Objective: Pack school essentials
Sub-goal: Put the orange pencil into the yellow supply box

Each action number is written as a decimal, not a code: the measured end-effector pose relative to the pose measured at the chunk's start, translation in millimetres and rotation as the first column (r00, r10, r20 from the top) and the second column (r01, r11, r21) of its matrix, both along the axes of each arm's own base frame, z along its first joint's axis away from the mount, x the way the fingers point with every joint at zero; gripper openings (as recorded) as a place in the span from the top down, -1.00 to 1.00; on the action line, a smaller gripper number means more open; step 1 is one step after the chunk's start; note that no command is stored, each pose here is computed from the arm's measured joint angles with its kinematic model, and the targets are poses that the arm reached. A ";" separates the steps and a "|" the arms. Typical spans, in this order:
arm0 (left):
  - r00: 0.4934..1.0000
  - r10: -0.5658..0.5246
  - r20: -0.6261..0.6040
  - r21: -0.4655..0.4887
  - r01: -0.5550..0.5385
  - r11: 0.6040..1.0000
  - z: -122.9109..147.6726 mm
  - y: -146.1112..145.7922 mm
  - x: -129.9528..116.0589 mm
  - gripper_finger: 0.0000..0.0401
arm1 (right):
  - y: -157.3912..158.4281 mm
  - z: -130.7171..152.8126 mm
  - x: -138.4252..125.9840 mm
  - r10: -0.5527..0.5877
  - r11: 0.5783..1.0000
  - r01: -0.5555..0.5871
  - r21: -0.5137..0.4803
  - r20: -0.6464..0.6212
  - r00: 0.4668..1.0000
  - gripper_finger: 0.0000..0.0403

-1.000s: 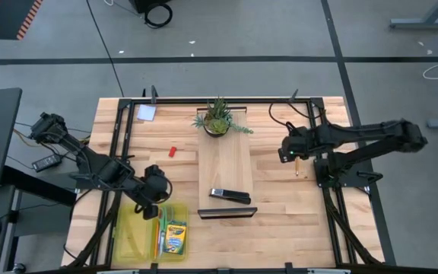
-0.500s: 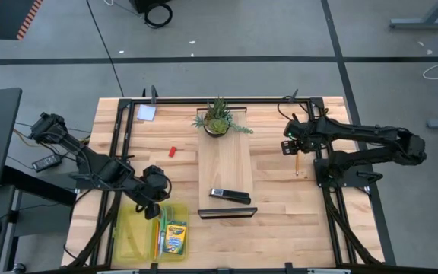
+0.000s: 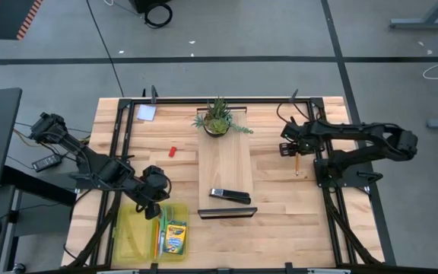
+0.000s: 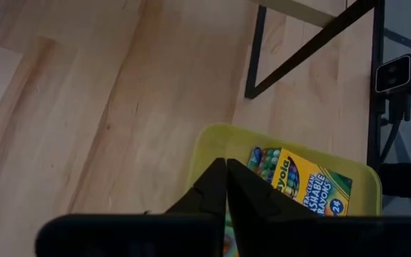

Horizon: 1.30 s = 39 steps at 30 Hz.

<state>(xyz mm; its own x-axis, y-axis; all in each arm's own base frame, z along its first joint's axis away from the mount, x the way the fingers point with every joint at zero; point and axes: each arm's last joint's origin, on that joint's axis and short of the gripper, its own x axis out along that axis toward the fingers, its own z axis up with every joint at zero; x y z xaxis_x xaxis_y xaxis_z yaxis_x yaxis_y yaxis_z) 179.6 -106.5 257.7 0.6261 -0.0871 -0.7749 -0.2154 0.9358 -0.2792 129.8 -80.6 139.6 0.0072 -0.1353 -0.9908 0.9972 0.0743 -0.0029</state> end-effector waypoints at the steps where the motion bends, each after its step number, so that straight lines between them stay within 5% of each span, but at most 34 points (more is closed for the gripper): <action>1: 1.000 0.000 0.000 0.000 0.000 1.000 0.0 0.0 0.0 0.92 | -0.5 -1.7 0.4 -0.001 1.000 0.001 -0.001 -0.014 1.000 0.06; 19: 1.000 0.010 -0.029 -0.057 -0.012 0.998 -0.5 -1.6 -1.3 0.91 | -2.2 -5.9 9.1 0.036 0.999 -0.036 -0.017 0.009 0.999 0.88; 39: 0.999 0.020 -0.040 -0.082 -0.023 0.996 -0.7 -1.9 -1.6 0.87 | 11.7 7.1 13.2 0.059 0.994 -0.049 -0.097 0.105 0.993 0.96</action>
<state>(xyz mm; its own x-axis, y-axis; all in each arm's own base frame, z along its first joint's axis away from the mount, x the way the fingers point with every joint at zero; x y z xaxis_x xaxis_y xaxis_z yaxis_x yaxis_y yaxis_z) 178.0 -108.5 257.0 0.5975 -0.1381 -0.7899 -0.2478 0.9050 -0.3457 143.0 -69.0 146.7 0.1224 -0.2240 -0.9669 0.9867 0.1327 0.0942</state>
